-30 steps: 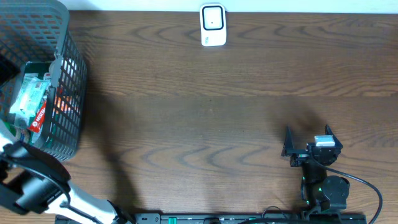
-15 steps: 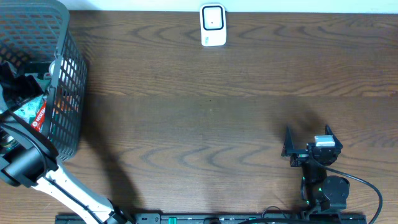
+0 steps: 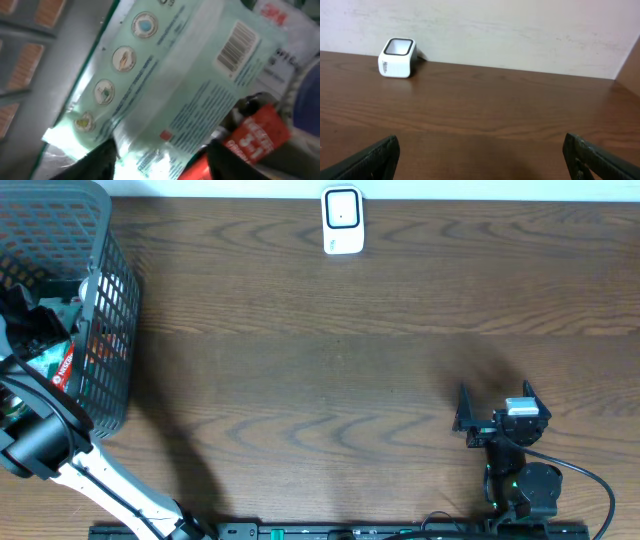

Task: Scan the item barcode
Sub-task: 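Lower the left gripper into the basket onto the mint-green wipes pack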

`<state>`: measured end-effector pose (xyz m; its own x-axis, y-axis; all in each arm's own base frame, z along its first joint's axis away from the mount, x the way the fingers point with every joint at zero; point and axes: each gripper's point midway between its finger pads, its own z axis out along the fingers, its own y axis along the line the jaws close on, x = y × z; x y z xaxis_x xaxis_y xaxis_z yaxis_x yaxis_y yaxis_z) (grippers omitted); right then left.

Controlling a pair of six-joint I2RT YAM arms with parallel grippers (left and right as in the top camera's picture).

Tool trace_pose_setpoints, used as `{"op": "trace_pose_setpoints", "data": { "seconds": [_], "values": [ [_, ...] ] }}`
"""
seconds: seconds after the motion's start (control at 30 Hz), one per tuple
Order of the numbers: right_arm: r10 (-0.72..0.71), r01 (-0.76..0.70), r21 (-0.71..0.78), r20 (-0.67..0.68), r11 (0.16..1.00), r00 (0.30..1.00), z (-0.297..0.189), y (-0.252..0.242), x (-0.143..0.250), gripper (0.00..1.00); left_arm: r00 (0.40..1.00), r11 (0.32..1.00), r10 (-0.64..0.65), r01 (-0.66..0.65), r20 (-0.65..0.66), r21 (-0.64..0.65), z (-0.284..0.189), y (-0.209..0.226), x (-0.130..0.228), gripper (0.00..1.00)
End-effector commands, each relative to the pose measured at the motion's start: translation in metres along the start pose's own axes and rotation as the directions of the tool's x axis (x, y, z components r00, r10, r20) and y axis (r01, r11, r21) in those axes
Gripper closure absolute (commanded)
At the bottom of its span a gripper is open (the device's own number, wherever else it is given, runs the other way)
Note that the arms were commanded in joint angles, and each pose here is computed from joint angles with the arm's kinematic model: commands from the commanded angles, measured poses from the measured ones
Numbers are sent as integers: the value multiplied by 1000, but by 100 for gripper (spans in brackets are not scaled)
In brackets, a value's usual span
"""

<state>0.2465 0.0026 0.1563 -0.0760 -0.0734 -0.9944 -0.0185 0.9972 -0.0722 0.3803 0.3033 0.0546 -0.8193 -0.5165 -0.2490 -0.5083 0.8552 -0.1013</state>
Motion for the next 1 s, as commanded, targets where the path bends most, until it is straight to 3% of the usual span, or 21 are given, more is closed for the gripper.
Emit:
{"op": "trace_pose_setpoints", "data": {
  "seconds": [0.0, 0.1, 0.23, 0.43, 0.63, 0.97],
  "values": [
    [-10, 10, -8, -3, 1000, 1000, 0, 2, 1, 1, 1000, 994, -14, 13, 7, 109, -2, -21, 1, 51],
    [-10, 10, -8, -4, 1000, 1000, 0, 2, 1, 1, 999, 992, -16, 11, 34, 127, -12, -25, -3, 53],
    [-10, 10, -8, -3, 1000, 1000, 0, 2, 1, 1, 996, 993, -7, -4, 89, 118, -31, -27, -13, 36],
    [-10, 10, -8, -4, 1000, 1000, 0, 2, 1, 1, 974, 998, 17, -32, 226, 59, -66, -22, -39, 28],
    [-10, 10, -8, -4, 1000, 1000, 0, 2, 1, 1, 972, 999, 22, -12, 234, -43, -73, -5, -40, 27],
    [-10, 10, -8, -4, 1000, 1000, 0, 2, 1, 1, 970, 998, 40, -28, 241, -53, -70, -3, -43, 27]
  ]
}}
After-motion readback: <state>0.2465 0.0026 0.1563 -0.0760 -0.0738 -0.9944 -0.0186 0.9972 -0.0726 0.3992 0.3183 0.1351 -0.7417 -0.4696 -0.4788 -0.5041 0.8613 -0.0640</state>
